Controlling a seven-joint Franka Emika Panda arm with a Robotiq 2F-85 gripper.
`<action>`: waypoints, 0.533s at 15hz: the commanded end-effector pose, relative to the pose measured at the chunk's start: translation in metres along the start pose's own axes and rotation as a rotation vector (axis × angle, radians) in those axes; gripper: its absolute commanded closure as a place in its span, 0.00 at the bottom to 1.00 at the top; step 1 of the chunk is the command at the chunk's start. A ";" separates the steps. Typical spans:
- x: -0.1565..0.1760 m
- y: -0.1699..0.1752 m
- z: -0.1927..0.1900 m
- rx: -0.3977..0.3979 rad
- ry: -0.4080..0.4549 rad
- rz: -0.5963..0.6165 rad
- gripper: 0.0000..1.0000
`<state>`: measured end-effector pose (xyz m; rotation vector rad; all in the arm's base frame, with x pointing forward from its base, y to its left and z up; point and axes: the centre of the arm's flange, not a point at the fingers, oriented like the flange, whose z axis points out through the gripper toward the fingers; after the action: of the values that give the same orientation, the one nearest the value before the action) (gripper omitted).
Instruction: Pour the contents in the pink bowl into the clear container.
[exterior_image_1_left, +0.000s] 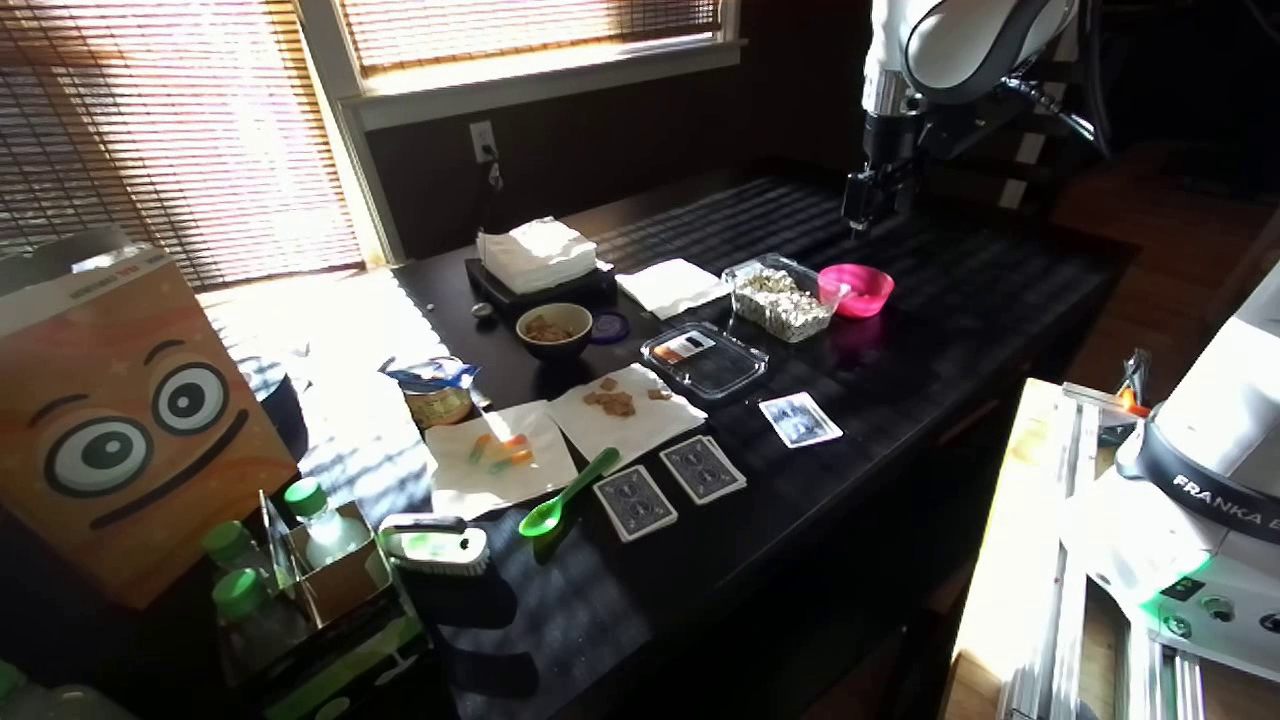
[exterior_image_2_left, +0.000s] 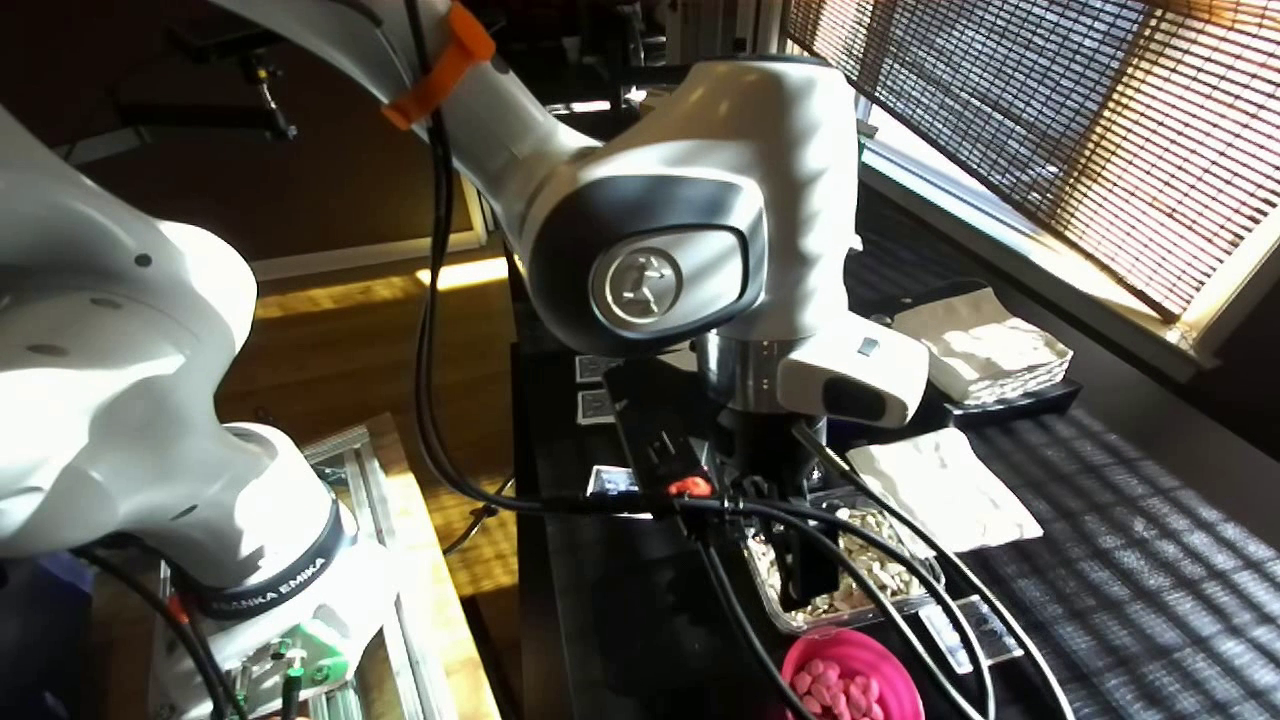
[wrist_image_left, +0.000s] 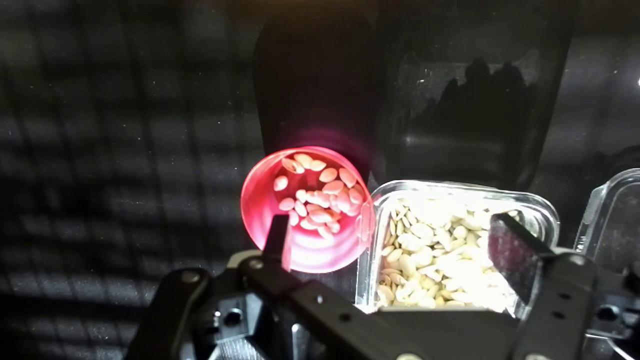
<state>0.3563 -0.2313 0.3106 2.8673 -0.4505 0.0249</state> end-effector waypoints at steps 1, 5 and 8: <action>0.007 0.016 0.030 0.025 -0.021 0.039 0.00; 0.010 0.030 0.055 0.038 -0.023 0.061 0.00; 0.012 0.037 0.077 0.057 -0.030 0.087 0.00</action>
<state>0.3454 -0.2676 0.2668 2.8846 -0.5676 0.0038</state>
